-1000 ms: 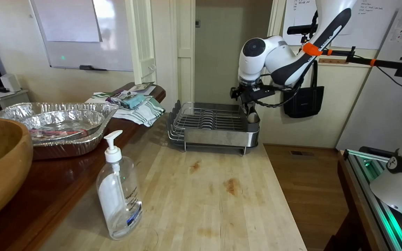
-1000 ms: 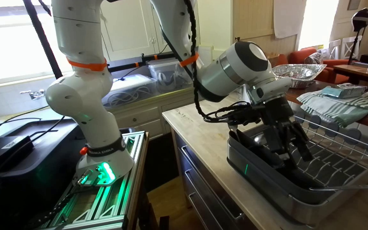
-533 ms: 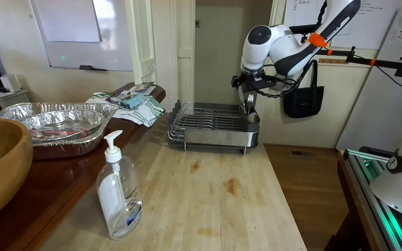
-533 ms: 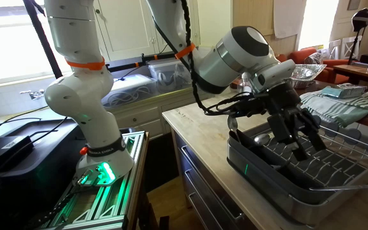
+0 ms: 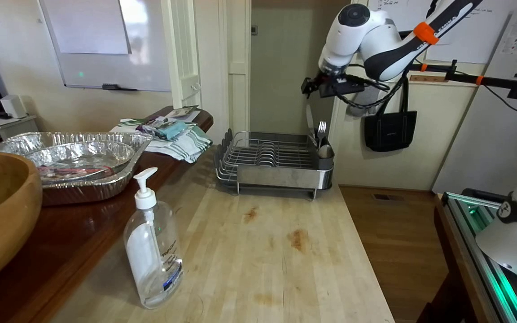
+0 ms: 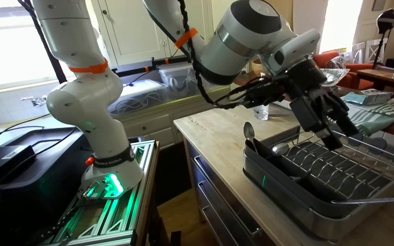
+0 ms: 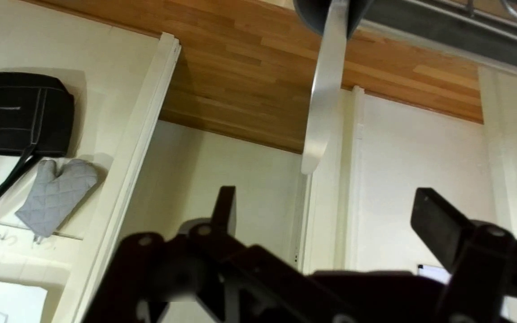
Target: Pick up the knife from the counter and put it on the dish dryer
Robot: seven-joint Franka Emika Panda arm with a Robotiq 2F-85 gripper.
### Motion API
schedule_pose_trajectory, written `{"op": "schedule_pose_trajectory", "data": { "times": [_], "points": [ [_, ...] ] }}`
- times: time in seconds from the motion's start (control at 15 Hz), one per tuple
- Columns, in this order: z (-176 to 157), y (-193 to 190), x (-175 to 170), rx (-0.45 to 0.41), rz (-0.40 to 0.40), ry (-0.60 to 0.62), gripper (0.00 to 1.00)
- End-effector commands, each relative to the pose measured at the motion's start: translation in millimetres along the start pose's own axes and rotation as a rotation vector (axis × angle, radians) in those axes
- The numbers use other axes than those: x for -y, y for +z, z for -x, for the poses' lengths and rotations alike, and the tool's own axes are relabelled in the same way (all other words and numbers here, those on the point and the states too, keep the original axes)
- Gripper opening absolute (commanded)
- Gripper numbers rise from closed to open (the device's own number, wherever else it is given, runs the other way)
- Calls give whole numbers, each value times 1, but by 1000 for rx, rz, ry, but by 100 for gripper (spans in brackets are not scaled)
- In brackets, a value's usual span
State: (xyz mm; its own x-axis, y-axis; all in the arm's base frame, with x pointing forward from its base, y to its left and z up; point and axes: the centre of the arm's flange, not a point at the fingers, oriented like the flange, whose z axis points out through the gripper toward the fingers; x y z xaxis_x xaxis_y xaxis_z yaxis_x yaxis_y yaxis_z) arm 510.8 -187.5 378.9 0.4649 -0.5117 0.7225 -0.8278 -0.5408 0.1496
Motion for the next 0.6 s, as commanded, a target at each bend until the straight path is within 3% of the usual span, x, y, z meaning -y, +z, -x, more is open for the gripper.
{"op": "schedule_pose_trajectory", "data": {
  "times": [0.0,0.2,0.53],
  "points": [
    [-13,-23,-25,85,-122,-35,100],
    [-24,-33,-36,140,-190,-80,100],
    [-20,-51,-45,251,-236,-232,100]
  ]
}}
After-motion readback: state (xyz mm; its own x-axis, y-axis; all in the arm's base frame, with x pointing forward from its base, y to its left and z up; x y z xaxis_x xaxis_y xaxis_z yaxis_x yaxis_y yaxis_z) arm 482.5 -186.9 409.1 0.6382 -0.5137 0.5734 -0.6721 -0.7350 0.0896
